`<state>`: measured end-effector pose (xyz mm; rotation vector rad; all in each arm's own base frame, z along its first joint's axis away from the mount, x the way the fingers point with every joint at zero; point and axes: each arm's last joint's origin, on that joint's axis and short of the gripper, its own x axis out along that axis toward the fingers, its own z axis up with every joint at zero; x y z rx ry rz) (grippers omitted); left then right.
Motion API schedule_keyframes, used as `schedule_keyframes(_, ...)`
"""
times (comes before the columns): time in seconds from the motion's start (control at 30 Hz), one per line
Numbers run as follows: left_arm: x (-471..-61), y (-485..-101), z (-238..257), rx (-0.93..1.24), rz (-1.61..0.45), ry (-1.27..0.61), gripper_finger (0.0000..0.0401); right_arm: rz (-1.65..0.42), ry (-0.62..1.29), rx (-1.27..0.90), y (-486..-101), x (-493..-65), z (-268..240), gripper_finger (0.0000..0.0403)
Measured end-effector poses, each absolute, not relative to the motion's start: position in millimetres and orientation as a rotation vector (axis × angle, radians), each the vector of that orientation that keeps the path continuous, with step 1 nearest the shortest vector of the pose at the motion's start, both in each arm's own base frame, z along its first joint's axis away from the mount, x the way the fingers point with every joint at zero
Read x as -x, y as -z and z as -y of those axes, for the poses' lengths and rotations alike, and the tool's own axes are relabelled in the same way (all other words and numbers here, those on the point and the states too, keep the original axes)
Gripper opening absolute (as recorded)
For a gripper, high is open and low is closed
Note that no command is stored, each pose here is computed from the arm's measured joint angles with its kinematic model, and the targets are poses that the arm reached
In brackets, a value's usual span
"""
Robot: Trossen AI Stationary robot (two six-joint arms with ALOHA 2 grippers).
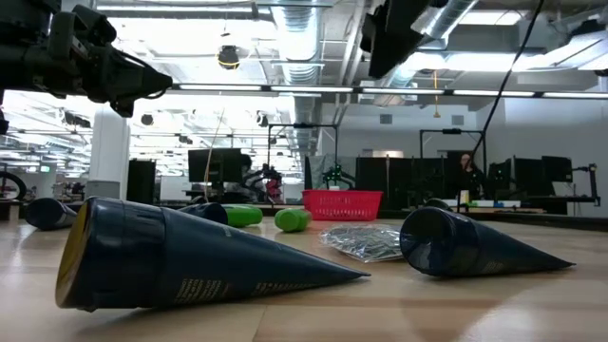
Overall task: Pick & Place Travel size toiletries
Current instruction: Put the black hairbrush into the red bin
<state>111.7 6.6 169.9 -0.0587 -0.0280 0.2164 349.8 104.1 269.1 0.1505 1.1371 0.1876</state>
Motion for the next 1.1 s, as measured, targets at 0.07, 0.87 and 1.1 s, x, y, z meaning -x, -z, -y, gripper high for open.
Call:
schedule_keyframes(0.07, -111.7, -169.9, -6.6, 0.059, 0.028, -0.216, 0.0003, -1.110, -0.182, -0.139, -257.0, -349.4, -109.9, 0.0240)
schedule_keyframes(0.87, -112.9, -168.7, -6.6, 0.057, 0.015, -0.216, 0.0003, -1.248, -0.109, -0.024, -147.8, -356.8, -110.8, 0.0240)
schedule_keyframes(1.1, -113.5, -167.8, -5.8, 0.057, 0.005, -0.189, 0.0003, -1.271, -0.097, -0.026, -139.6, -359.3, -107.8, 0.0236)
